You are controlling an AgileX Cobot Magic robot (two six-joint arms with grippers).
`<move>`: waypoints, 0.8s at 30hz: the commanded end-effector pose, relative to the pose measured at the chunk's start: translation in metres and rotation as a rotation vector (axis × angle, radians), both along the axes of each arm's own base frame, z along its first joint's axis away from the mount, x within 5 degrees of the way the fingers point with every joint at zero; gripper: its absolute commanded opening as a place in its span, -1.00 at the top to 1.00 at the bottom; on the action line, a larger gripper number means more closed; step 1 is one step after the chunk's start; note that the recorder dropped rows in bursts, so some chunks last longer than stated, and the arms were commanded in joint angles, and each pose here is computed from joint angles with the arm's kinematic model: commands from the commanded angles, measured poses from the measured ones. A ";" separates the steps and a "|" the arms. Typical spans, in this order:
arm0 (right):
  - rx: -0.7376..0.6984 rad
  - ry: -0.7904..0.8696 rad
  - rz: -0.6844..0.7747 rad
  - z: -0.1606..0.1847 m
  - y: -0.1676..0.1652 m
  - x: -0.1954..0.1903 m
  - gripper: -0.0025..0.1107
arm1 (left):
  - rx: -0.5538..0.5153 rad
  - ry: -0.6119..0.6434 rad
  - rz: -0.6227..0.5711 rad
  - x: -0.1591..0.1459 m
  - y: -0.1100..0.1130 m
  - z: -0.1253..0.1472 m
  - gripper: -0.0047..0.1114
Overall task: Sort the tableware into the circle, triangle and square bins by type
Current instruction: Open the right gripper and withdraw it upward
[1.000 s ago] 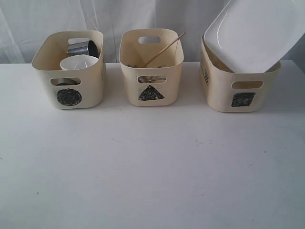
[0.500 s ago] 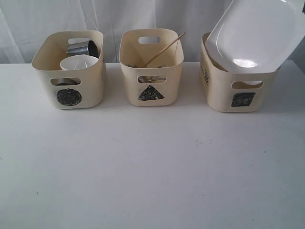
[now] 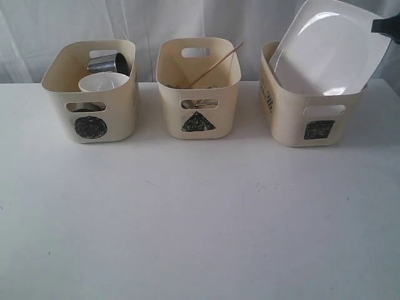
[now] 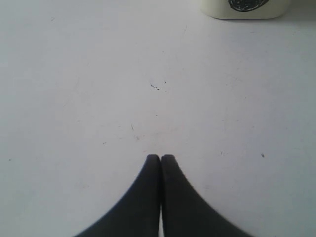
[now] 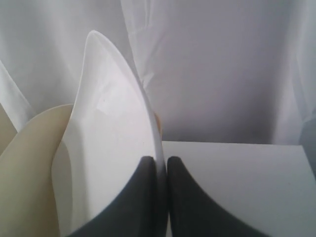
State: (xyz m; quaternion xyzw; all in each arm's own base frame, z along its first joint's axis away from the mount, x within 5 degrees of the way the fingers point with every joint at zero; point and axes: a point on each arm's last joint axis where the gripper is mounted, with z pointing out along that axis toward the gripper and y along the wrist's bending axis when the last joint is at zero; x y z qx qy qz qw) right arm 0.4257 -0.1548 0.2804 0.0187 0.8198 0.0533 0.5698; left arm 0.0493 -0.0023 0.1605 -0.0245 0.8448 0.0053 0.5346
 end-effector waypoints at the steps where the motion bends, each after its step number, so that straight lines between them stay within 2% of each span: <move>1: -0.010 -0.012 -0.005 0.005 0.001 0.000 0.96 | -0.013 0.021 -0.001 -0.001 -0.001 -0.003 0.92; 8: -0.009 -0.011 -0.005 0.005 0.001 0.000 0.92 | -0.013 0.021 -0.001 -0.001 -0.001 -0.003 0.92; 15: -0.002 -0.011 0.007 0.005 0.002 0.000 0.45 | -0.013 0.021 -0.001 -0.001 -0.001 -0.003 0.92; 17: -0.002 -0.011 0.010 0.005 0.003 0.000 0.37 | -0.013 0.021 -0.001 -0.001 -0.001 -0.003 0.92; 24: 0.044 -0.016 0.042 0.008 0.007 -0.002 0.36 | -0.013 0.021 -0.001 -0.001 -0.001 -0.003 0.92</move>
